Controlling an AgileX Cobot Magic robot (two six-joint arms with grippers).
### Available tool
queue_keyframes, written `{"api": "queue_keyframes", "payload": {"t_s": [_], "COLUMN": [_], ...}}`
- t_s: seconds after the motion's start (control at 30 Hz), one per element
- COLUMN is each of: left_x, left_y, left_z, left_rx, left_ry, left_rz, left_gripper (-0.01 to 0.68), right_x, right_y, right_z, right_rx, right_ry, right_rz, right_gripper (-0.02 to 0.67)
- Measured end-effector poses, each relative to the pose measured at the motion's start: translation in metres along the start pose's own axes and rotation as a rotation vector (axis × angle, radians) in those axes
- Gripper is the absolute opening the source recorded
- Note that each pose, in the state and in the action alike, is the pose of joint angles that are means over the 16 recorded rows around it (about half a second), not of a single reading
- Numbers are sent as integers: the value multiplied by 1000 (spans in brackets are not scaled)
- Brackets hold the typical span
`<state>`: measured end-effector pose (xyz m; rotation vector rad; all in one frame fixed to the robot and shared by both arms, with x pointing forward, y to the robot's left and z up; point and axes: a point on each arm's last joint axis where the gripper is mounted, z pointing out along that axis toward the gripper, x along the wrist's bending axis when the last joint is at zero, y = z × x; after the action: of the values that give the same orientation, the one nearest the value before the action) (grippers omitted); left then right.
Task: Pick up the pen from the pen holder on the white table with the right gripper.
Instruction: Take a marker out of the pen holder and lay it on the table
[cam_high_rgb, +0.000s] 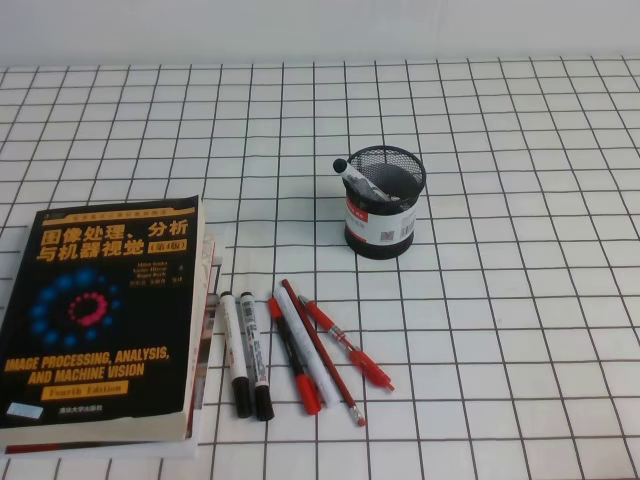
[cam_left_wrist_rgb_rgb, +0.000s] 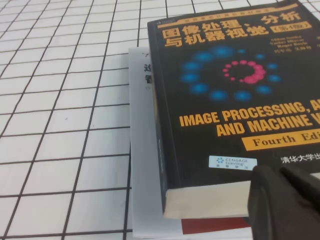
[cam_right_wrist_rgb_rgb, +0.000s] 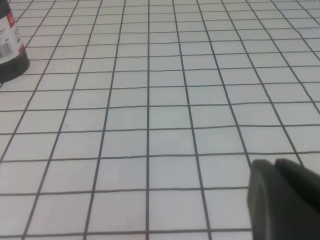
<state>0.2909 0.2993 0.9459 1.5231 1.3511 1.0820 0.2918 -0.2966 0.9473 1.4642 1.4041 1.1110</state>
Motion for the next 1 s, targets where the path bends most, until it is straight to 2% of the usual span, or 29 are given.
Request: {"api": "queue_keyframes", "payload": {"t_s": [0.67, 0.83, 1.0], "left_x": [0, 0, 0], "left_y": [0, 0, 0], "left_z": [0, 0, 0], "left_rx": [0, 0, 0], "left_ry": [0, 0, 0], "left_rz": [0, 0, 0], "left_gripper": [-4, -4, -4], "right_x": [1, 3, 5], "right_y": [1, 6, 14], "right_z": [0, 0, -1], "right_rx": [-16, -68, -146], "right_ry": [8, 36, 76], "right_rz": [22, 106, 259], "right_gripper": [-15, -15, -15]}}
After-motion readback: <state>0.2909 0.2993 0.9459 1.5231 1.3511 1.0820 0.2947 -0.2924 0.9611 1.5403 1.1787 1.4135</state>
